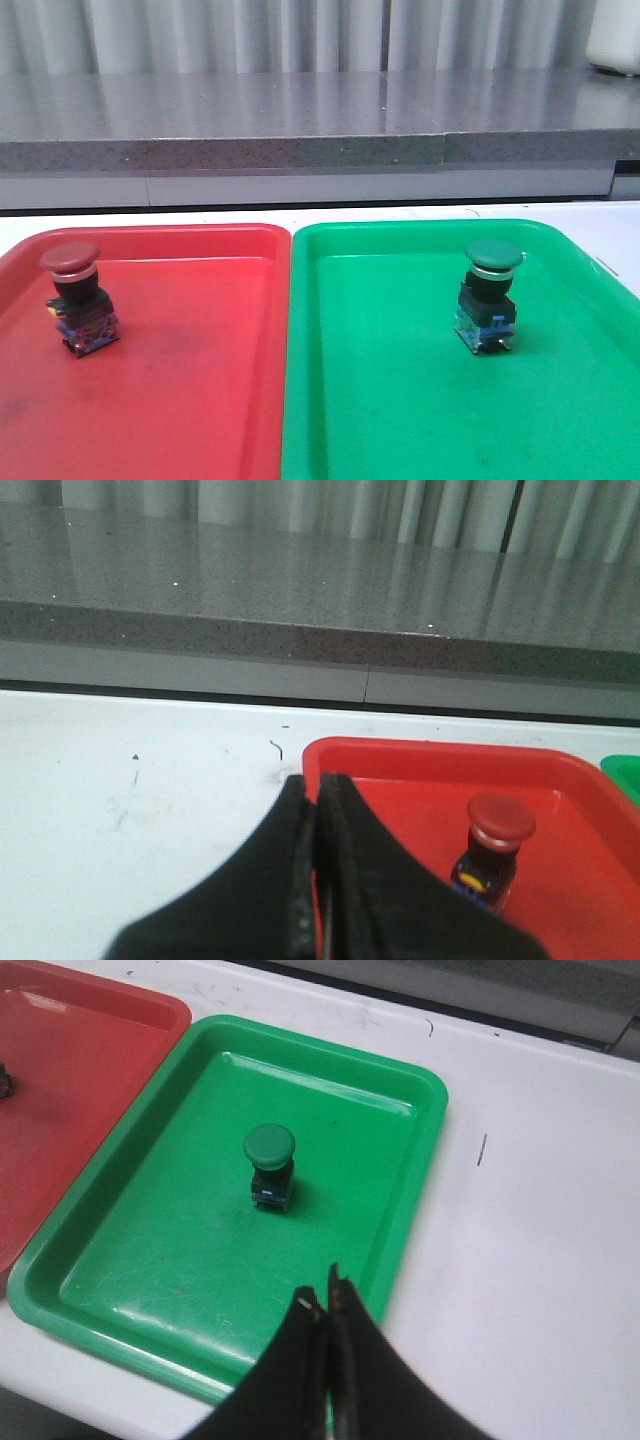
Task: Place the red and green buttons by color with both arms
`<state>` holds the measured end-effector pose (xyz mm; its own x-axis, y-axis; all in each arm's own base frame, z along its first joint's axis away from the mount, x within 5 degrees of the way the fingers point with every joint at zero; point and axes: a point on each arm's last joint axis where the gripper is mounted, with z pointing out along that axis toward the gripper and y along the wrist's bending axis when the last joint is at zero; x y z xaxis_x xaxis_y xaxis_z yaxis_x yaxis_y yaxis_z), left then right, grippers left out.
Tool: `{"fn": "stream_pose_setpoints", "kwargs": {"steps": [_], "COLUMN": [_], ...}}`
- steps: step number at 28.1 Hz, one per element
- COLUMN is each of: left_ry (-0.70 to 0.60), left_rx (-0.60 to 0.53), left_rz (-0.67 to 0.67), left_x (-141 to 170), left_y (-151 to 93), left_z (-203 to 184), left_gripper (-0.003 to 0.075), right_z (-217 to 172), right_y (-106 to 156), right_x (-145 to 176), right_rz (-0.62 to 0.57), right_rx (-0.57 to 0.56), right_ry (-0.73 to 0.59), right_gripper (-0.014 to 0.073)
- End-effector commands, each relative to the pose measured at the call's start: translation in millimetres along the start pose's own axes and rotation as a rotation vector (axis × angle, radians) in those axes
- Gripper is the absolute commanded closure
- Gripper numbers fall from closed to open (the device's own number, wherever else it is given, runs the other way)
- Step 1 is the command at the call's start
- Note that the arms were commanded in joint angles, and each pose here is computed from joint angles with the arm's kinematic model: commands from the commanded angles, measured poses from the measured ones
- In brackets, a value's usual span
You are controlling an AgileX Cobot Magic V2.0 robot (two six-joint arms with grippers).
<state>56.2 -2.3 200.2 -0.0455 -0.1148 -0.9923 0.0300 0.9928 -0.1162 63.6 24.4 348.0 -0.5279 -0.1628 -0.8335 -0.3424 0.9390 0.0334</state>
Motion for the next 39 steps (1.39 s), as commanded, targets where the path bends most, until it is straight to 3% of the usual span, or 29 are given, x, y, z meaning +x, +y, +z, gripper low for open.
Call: {"fn": "stream_pose_setpoints", "kwargs": {"steps": [1,35,39], "left_ry": [-0.126,-0.115,-0.115], "left_rx": [0.003,0.003,0.002], "left_rz": [-0.015,-0.015,-0.015], "left_x": [-6,-4,-4], "left_y": [0,1,1], "left_z": [-1,-1,-1], "left_gripper": [0.0740,0.0740,0.0740], "right_z": [-5,-6,-6], "right_y": [0,0,-8], "right_x": [-11,-9,8], "right_rz": [-0.003,-0.005,-0.009], "right_rx": [0.005,0.002,0.090], "right_ry": [-0.085,-0.094,-0.190], "right_gripper": [0.0664,0.0664,0.0664]}}
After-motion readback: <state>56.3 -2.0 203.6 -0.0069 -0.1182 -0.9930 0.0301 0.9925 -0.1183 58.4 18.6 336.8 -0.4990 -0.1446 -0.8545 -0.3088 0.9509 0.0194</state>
